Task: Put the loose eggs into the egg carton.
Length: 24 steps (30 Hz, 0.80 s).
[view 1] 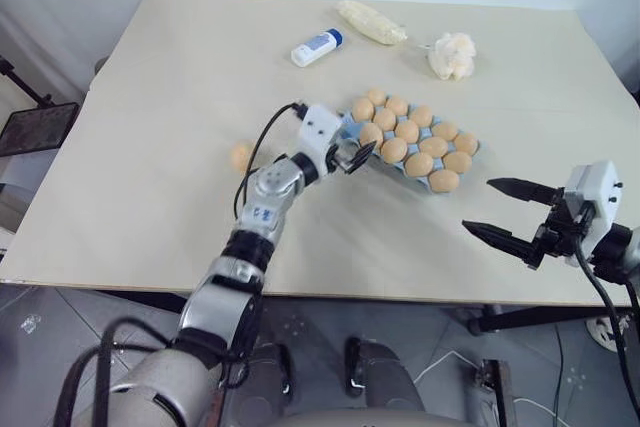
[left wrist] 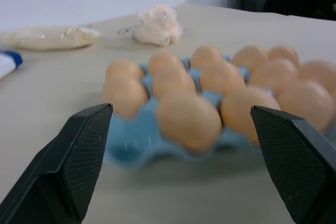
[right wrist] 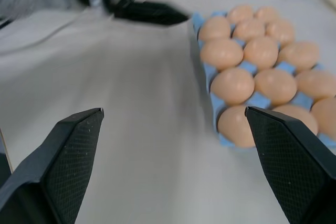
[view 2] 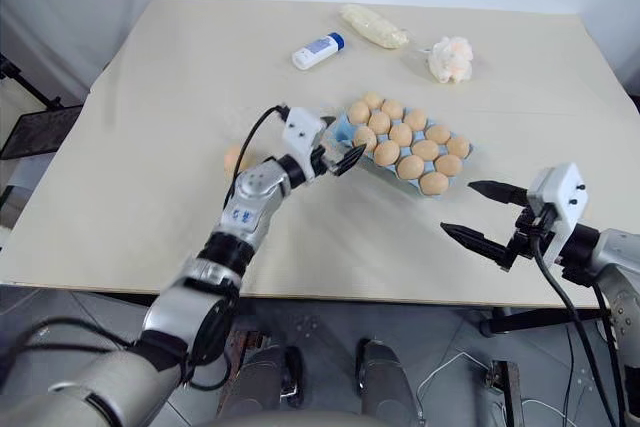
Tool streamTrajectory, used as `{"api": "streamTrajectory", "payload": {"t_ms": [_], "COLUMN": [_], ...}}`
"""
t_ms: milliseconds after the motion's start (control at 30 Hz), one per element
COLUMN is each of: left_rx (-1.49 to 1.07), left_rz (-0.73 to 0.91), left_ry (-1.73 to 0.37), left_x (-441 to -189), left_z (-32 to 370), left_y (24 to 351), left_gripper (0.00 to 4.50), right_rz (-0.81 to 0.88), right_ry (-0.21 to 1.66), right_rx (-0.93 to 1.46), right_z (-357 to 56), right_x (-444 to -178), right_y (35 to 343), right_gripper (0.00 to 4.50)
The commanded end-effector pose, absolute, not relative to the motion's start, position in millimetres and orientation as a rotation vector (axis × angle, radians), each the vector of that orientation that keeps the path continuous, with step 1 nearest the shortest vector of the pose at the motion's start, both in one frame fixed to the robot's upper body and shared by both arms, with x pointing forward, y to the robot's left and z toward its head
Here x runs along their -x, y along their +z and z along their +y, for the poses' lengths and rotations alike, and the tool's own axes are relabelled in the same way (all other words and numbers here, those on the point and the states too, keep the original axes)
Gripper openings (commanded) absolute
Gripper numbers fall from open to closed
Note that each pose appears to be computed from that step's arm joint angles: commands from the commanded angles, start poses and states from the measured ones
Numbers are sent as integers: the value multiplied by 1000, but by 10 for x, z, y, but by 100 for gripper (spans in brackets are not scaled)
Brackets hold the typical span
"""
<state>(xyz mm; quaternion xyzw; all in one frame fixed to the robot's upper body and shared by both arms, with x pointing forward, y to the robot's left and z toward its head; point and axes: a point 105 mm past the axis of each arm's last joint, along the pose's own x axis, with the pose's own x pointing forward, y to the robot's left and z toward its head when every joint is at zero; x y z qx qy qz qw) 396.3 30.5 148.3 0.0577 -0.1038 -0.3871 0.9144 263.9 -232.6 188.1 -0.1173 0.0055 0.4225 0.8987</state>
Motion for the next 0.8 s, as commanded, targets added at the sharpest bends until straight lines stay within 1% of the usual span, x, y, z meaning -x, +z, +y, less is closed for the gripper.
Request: {"api": "streamTrajectory", "payload": {"t_ms": [33, 67, 167, 233, 333, 433, 600, 800], "left_rx": [-46, -22, 21, 30, 34, 26, -19, -60], "left_rz": [-326, -320, -259, -221, -166, -140, -131, -155], "left_ry": [-839, -836, -847, -845, -803, -751, -600, -545], "left_x": [-3625, -3539, -3312, -3217, -3077, -2959, -2893, -2888], "left_z": [481, 565, 741, 826, 1063, 1295, 1744, 1897], "left_y": [1673, 1639, 1497, 1422, 1278, 1203, 1181, 1268], "left_gripper": [449, 449, 449, 449, 449, 449, 449, 449], "right_rz": [-116, -143, -145, -160, -170, -181, -177, -154], "right_ry": [889, 889, 900, 904, 913, 917, 909, 916], "right_rx": [215, 199, 179, 163, 140, 127, 134, 139], "right_z": [-2295, -2283, -2217, -2184, -2138, -2131, -2173, -2179], "right_x": [-2617, -2625, -2624, -2623, -2617, -2614, -2645, -2687], "right_y": [2062, 2083, 2031, 2021, 1994, 1999, 2010, 1980], "right_gripper": [450, 450, 450, 450, 450, 450, 450, 450]}}
